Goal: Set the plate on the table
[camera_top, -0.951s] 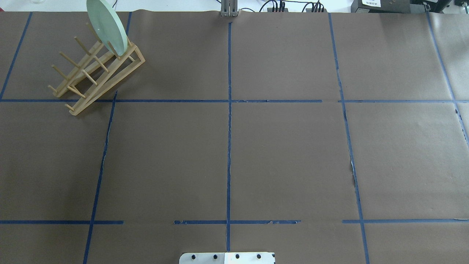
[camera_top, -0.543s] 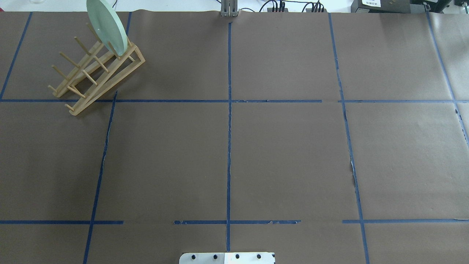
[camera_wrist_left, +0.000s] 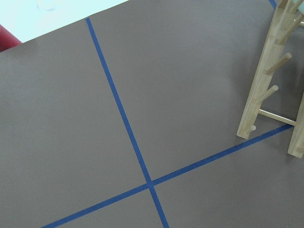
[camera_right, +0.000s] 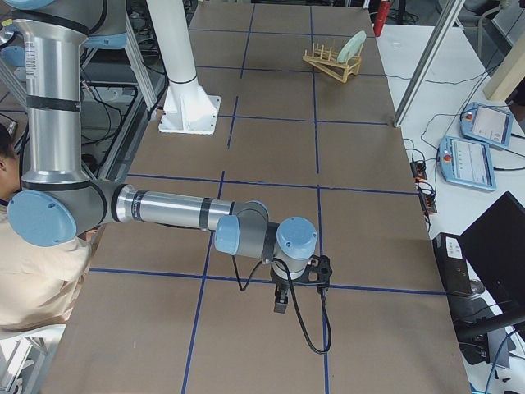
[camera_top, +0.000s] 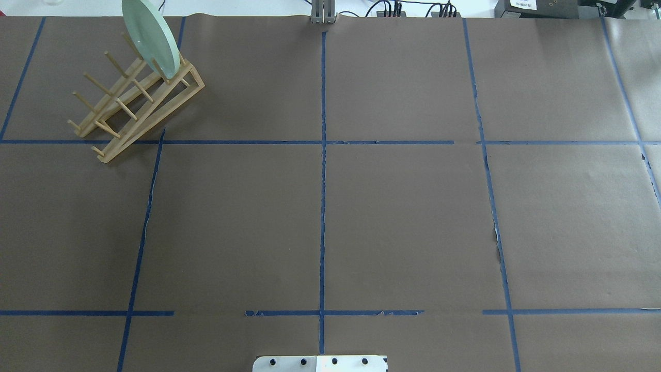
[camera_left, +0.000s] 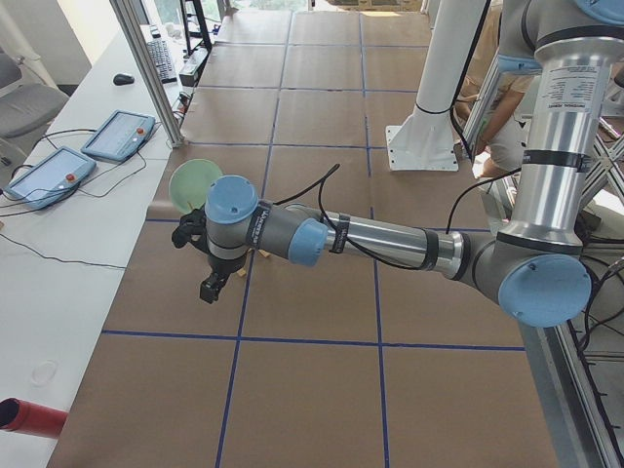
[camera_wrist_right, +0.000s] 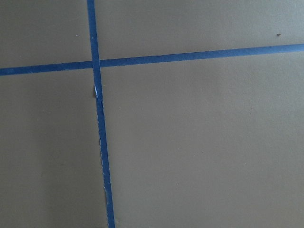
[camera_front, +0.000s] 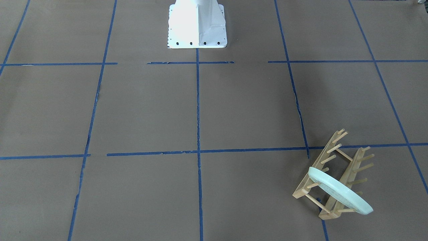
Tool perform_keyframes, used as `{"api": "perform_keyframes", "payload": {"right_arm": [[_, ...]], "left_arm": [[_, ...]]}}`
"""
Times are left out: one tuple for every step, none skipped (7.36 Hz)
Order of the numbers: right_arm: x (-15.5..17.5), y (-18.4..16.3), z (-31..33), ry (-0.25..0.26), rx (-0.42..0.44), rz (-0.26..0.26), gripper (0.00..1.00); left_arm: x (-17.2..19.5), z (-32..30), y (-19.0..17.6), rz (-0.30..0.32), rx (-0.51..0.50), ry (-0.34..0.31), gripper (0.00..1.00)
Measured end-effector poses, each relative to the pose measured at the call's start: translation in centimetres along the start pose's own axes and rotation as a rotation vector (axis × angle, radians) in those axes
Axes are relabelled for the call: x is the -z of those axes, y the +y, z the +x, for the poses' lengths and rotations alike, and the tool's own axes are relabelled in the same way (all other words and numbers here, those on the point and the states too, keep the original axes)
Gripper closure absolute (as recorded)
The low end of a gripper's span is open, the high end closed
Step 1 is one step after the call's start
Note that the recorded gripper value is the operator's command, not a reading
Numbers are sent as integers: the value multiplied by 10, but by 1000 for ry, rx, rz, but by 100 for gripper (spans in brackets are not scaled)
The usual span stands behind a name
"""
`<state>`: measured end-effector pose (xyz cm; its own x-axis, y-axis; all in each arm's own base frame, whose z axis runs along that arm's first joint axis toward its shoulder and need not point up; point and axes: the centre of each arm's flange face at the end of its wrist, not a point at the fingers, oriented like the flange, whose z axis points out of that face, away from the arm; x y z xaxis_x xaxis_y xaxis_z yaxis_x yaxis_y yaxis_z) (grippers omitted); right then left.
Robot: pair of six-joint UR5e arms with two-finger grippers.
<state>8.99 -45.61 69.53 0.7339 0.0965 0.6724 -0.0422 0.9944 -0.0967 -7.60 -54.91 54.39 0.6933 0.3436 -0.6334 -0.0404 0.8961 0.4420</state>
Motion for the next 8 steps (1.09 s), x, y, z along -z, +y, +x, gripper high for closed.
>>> {"api": "perform_keyframes", "payload": {"right_arm": [[0,0,0,0,0,0,0],[0,0,0,0,0,0,0],[0,0,0,0,-1,-1,0],[0,0,0,0,0,0,0],[0,0,0,0,0,0,0],[0,0,0,0,0,0,0],[0,0,0,0,0,0,0],[0,0,0,0,0,0,0]], "left_arm": [[5,9,-9,36,92,23,0],[10,23,-24,80,187,65,0],[14,45,-41,132,263,124,0],[10,71,-64,172,325,193,0],[-8,101,-96,179,376,262,0],[-30,132,-129,164,422,321,0],[-40,153,-157,162,479,363,0],[-42,164,-175,182,553,390,0]]}}
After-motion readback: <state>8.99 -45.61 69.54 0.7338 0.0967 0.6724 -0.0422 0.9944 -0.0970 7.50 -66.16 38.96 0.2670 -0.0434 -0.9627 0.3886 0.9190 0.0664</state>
